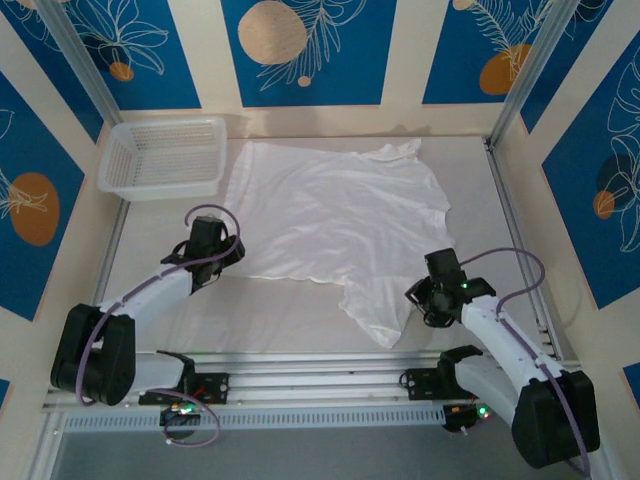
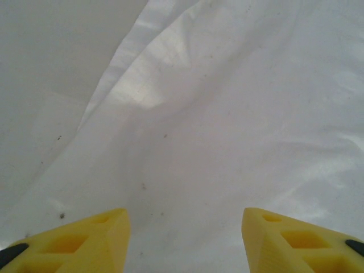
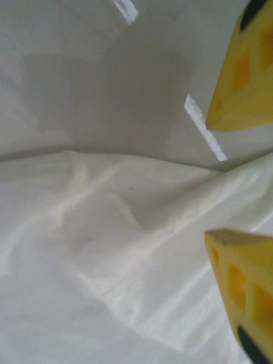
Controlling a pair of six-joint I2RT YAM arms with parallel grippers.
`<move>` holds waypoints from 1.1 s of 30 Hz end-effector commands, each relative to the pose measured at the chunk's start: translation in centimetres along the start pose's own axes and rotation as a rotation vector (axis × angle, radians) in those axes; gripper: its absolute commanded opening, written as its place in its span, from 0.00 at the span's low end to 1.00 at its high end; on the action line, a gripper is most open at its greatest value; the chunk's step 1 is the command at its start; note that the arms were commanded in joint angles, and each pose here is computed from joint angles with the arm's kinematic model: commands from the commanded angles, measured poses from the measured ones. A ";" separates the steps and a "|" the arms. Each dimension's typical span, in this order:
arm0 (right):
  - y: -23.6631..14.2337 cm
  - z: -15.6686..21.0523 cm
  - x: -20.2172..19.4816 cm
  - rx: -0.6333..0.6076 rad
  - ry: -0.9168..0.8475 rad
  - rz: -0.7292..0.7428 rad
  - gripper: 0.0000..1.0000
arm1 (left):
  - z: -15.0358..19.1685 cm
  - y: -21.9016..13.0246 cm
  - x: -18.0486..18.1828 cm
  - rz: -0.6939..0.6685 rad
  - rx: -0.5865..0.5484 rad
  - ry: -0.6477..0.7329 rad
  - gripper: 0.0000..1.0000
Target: Fold the inside-out t-shirt
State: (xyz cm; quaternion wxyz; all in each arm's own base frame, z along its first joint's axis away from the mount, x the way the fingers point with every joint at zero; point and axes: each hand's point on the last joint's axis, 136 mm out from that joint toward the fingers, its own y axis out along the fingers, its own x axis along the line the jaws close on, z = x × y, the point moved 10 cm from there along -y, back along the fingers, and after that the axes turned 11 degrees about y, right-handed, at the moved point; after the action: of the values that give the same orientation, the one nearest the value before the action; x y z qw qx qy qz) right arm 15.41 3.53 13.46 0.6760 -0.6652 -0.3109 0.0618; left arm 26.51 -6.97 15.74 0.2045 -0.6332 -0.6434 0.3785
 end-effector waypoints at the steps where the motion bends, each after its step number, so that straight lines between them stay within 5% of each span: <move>1: -0.1 -1.6 0.7 -0.057 0.001 0.015 0.45 | 0.0 -0.4 0.4 -0.019 -0.010 0.018 0.55; 13: 2.7 -5.0 2.0 -0.032 -0.007 0.065 0.42 | -0.1 -1.2 0.6 -0.033 -0.036 0.036 0.55; 16: 3.4 -5.4 2.4 -0.025 -0.025 0.079 0.27 | -0.2 -1.2 0.6 -0.033 -0.036 0.032 0.55; 19: 3.1 -5.9 2.7 -0.053 -0.051 0.092 0.00 | -0.1 -1.3 0.8 -0.042 -0.030 0.025 0.54; 24: -0.1 -6.6 2.1 -0.201 -0.017 0.072 0.00 | 0.4 -2.2 2.1 -0.155 0.003 -0.042 0.52; 33: -2.2 -6.8 2.2 -0.214 -0.036 0.007 0.00 | 1.7 0.0 3.0 -0.174 0.163 -0.117 0.49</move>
State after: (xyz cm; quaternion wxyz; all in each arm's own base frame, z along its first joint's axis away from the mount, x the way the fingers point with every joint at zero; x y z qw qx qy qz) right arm 20.02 -1.33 16.10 0.6029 -0.7295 -0.3213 0.0322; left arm 24.92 -4.92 14.57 0.2431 -0.5600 -0.6745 0.4152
